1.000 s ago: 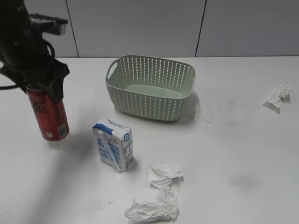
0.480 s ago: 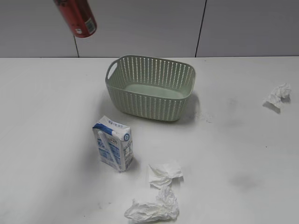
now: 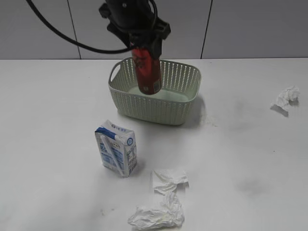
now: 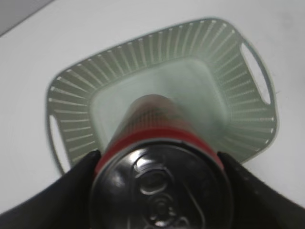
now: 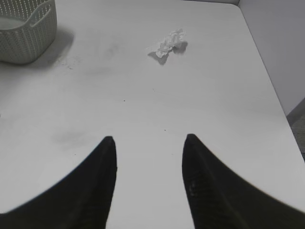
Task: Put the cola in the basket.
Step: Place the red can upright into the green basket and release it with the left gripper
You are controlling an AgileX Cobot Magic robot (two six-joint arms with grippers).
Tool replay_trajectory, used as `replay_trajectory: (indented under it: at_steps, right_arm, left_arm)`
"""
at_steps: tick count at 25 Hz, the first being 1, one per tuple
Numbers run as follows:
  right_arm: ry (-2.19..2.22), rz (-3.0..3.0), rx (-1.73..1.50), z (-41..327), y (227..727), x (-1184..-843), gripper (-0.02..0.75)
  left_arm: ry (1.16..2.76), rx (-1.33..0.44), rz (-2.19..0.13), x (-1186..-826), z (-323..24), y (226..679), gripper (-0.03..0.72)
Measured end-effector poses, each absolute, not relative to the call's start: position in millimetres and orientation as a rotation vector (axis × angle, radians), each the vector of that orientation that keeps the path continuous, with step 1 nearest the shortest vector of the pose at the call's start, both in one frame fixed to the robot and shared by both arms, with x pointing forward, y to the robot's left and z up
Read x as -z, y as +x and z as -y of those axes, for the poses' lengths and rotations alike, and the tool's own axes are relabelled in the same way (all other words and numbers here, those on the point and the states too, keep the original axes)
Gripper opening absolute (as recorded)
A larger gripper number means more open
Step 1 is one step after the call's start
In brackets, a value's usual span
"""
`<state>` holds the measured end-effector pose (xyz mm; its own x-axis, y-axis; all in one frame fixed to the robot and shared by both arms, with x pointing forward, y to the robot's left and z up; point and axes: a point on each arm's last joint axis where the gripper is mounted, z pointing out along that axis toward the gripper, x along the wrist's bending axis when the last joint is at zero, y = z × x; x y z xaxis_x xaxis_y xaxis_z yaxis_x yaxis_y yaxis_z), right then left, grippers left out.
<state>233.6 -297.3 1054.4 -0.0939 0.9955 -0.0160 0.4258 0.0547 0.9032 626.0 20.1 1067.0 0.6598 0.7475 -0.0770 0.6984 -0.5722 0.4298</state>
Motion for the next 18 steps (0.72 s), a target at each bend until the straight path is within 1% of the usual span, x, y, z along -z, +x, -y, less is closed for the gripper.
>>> replay_trajectory:
  at_steps: [4,6,10,15,17,18]
  right_arm:
    - [1.455,-1.615,-1.005,297.3,233.6,-1054.4,0.349]
    - [1.455,-1.615,-1.005,297.3,233.6,-1054.4,0.349]
    - [1.455,-1.615,-1.005,297.3,233.6,-1054.4,0.348]
    - [1.455,-1.615,-1.005,297.3,233.6,-1054.4,0.348]
    - [1.455,-1.615,-1.005,297.3,233.6,-1054.4,0.348]
    - [1.455,-1.615,-1.005,297.3,233.6,-1054.4,0.348]
  left_arm:
    - [2.522,-0.114,-1.171,-1020.5,-12.2,639.0,0.529]
    - [2.528,-0.115,-1.181,-1005.8,-10.2,644.6,0.529]
    - [2.51,-0.118,-1.177,-1003.9,-8.2,646.7,0.529]
    - [2.484,-0.068,-1.186,-1004.1,-6.7,646.0,0.535]
    - [2.473,-0.047,-1.189,-1004.3,-5.7,645.3,0.608]
    - [2.467,-0.042,-1.188,-1005.3,-5.3,645.1,0.629]
